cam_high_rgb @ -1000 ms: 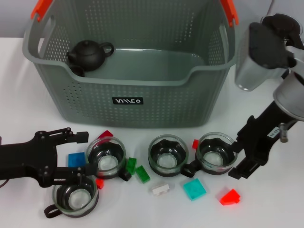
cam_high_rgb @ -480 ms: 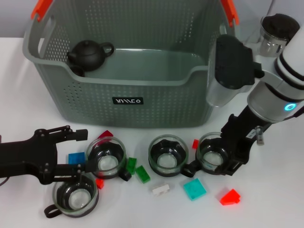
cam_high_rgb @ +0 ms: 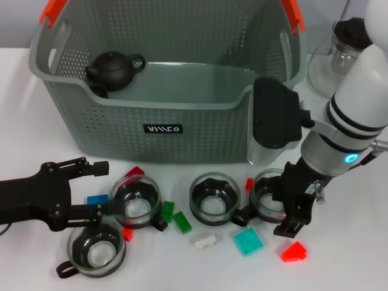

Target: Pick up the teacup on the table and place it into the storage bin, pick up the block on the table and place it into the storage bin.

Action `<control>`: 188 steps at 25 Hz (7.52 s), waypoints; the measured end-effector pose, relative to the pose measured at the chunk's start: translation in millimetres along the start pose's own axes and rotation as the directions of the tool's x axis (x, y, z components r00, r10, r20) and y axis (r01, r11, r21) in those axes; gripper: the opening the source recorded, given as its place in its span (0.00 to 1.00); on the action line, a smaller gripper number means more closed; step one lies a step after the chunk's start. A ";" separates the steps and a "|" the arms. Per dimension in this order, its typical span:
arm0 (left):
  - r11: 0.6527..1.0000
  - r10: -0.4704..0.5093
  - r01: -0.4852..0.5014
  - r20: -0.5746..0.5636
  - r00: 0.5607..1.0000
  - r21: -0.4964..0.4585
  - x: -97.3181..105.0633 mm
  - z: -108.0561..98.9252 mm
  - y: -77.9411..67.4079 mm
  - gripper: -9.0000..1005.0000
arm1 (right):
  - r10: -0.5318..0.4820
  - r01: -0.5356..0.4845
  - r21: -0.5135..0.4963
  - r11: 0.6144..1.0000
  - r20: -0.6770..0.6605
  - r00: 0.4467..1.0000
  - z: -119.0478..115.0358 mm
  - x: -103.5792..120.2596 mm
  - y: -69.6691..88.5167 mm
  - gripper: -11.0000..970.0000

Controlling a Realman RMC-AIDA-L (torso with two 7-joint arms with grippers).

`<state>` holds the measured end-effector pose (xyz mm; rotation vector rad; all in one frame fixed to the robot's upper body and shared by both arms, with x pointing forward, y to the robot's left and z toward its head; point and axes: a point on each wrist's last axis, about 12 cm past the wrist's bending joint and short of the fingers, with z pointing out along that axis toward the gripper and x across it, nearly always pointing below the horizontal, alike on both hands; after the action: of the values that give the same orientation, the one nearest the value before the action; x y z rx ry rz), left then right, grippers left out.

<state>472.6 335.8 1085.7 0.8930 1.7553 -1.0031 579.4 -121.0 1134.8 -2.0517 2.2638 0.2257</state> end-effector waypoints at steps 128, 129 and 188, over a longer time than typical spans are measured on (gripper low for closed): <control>0.993 -0.045 0.054 0.084 0.995 -0.103 4.3 9.5 7.6 0.86 | 0.067 -0.355 0.026 0.934 0.966 0.248 -151.8 4.7 -54.8 0.70; 0.993 -0.045 0.054 0.084 0.995 -0.103 4.2 9.4 7.7 0.86 | 0.036 -0.300 0.027 0.953 0.979 0.200 -153.4 18.3 -46.0 0.72; 0.984 -0.072 0.088 0.108 0.992 -0.156 13.5 -3.2 4.4 0.86 | -0.201 0.200 0.019 0.980 0.144 0.969 19.3 -57.0 22.6 0.73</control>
<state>470.9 342.5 1072.9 0.6634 1.7692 -0.9267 562.0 -59.8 1126.0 -2.1657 1.9569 0.3433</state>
